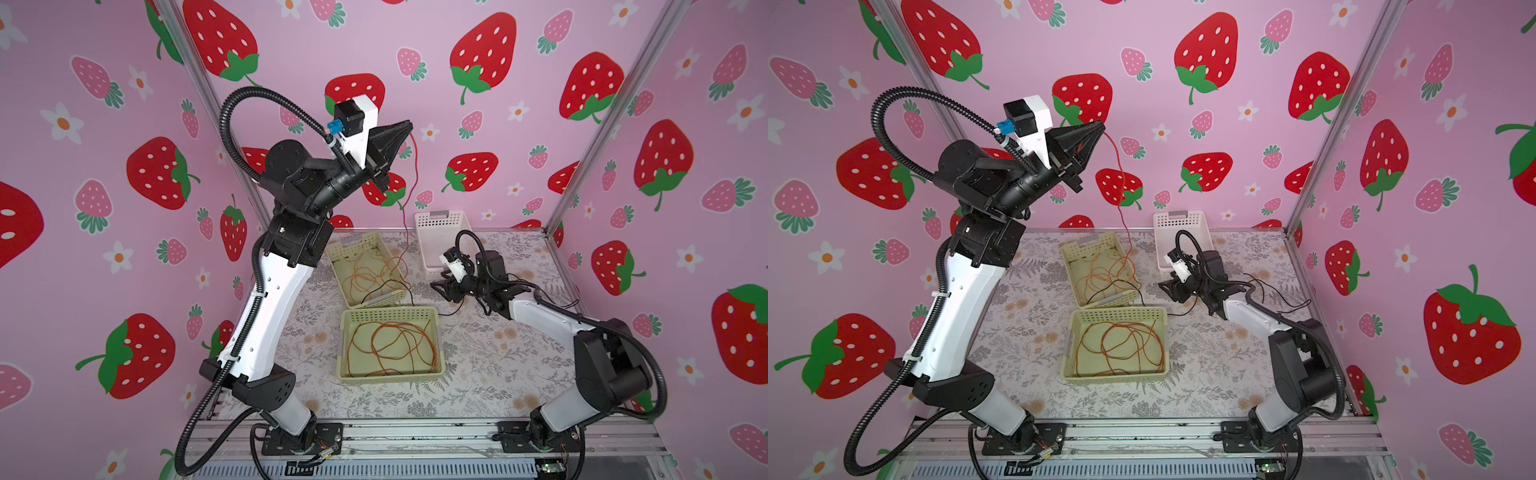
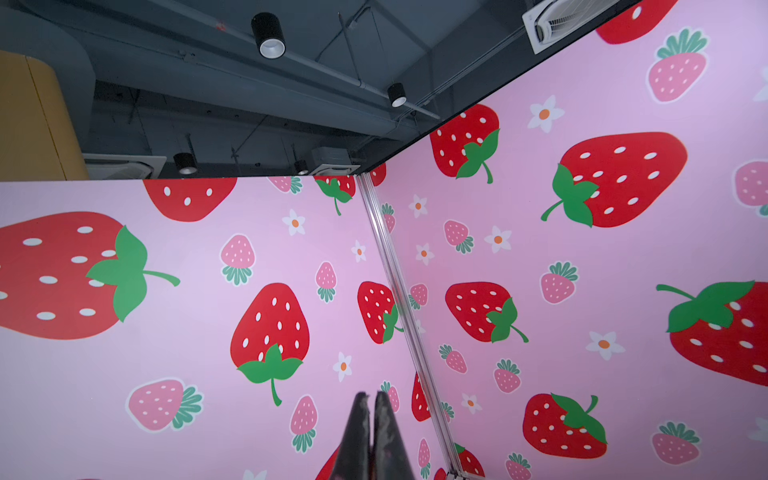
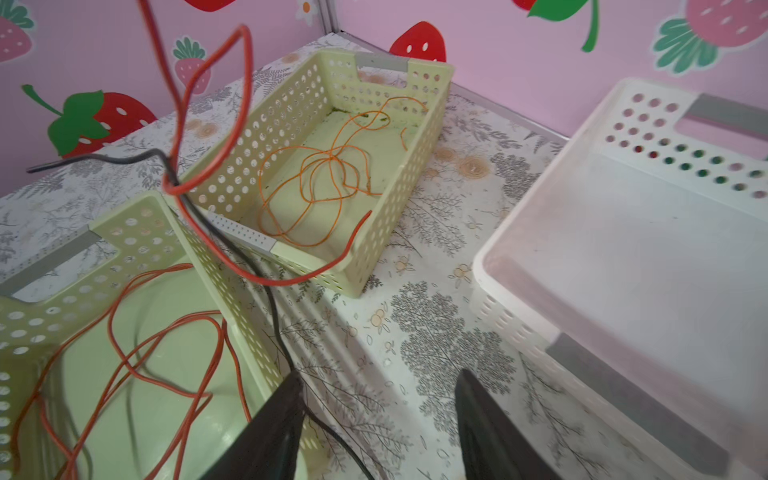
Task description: Untangle the cables
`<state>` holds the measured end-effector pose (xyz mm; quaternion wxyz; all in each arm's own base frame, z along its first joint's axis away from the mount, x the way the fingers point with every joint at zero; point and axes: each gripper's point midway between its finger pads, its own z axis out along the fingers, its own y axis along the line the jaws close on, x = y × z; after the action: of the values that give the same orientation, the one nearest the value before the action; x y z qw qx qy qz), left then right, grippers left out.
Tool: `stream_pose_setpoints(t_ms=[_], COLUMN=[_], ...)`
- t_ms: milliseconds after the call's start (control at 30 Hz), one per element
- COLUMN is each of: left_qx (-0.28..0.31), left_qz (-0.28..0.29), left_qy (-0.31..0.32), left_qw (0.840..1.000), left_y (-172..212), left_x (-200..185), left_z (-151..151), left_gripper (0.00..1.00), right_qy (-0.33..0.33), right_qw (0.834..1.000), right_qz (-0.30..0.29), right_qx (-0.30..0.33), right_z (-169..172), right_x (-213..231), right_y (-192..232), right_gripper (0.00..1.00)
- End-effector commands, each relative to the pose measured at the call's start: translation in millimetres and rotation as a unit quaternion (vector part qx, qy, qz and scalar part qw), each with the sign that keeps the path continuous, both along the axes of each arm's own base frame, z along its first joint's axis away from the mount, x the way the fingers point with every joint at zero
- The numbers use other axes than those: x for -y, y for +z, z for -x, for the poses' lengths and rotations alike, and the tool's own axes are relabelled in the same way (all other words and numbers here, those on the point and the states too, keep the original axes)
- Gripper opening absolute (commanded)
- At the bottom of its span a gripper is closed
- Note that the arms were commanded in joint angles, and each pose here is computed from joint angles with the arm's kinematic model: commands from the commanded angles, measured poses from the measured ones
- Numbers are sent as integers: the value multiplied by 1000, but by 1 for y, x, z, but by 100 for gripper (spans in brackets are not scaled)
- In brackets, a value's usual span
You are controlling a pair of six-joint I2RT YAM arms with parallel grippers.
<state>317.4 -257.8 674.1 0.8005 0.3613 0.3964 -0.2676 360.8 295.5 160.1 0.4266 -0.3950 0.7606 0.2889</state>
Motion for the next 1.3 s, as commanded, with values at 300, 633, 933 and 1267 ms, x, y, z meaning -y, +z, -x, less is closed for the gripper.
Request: stream_pose_setpoints(t_ms=[300, 633, 933, 1267], left_qx=[61, 62, 55, 49], left_qz=[13, 9, 0, 0], left_qy=[-4, -12, -21, -28], left_qw=[998, 998, 998, 998], left_y=[32, 29, 21, 17], left_x=[8, 16, 24, 32], left_z=[22, 20, 19, 14], left_gripper=[0, 0, 0, 0], right_qy=[127, 134, 122, 186], right_qw=[987, 986, 986, 978], right_qz=[-73, -95, -86, -86], right_qx=[-60, 0, 72, 48], right_z=[27, 46, 55, 55], right_x=[-55, -42, -28, -75], right_y=[-17, 10, 41, 30], right_gripper=[59, 59, 59, 58])
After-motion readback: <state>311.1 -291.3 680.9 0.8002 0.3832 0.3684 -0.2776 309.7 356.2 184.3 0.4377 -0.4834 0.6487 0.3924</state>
